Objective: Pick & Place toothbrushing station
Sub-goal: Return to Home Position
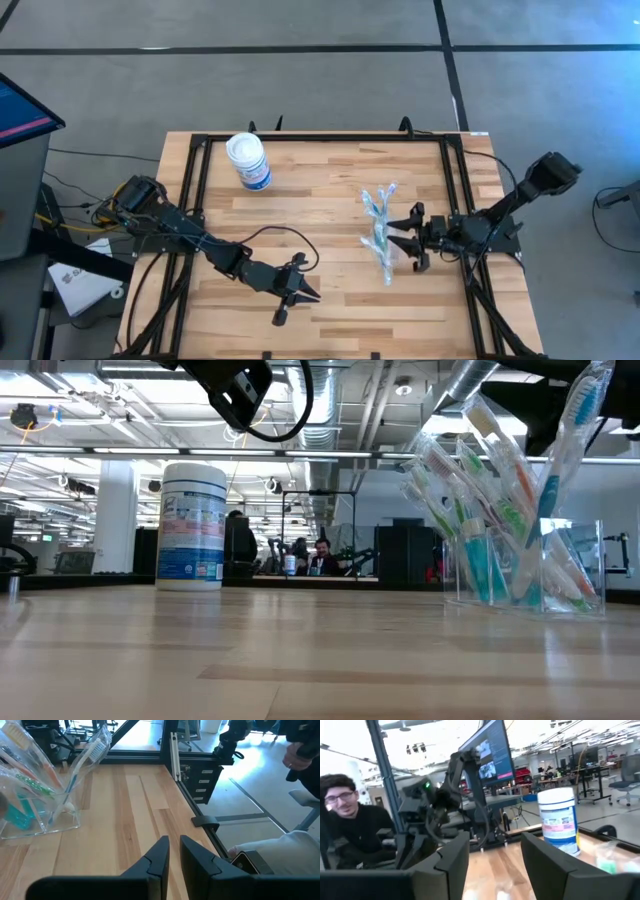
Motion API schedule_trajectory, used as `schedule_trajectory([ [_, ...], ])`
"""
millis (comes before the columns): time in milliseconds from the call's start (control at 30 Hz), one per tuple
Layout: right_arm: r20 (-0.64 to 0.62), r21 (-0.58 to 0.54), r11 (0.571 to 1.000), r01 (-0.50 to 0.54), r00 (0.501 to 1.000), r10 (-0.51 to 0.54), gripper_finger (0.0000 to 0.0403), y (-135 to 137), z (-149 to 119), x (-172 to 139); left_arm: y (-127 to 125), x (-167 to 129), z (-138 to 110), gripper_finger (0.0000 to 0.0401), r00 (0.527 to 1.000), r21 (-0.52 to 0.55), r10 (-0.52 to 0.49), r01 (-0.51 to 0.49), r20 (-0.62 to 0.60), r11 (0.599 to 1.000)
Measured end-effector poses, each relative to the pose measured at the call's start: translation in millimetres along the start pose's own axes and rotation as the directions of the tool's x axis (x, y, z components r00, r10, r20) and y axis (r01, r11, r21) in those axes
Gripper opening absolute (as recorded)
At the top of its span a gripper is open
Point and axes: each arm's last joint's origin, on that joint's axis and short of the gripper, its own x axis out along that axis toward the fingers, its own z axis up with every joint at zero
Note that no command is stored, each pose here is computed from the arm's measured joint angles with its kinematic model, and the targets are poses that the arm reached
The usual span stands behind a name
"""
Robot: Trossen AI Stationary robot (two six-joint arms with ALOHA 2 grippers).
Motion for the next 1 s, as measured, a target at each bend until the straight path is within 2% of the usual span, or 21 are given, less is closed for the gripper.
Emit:
schedule_trajectory([
  [367,-0.006,-0.039,0.996,0.08,0.997,-0.08,0.0137,-14,17,6,9,2,2,0.0039,1.0,-0.006,0.027,-0.027,0.003,1.0],
  [600,-0.038,-0.093,0.991,0.1,0.994,-0.103,0.0134,-20,34,12,13,3,3,0.0039,0.999,0.02,0.038,-0.038,0.004,0.999],
  [733,-0.039,-0.133,0.984,0.115,0.992,-0.122,0.0134,-25,40,8,16,3,3,0.0039,0.999,0.017,0.046,-0.046,0.006,0.999],
  [900,-0.04,-0.177,0.98,0.087,0.995,-0.096,0.0123,-25,45,1,23,4,5,0.0039,0.998,0.011,0.067,-0.067,0.008,0.998],
  [1000,-0.045,-0.192,0.975,0.111,0.992,-0.122,0.0113,-29,49,-5,30,5,6,0.0039,0.996,0.004,0.091,-0.091,0.011,0.996],
])
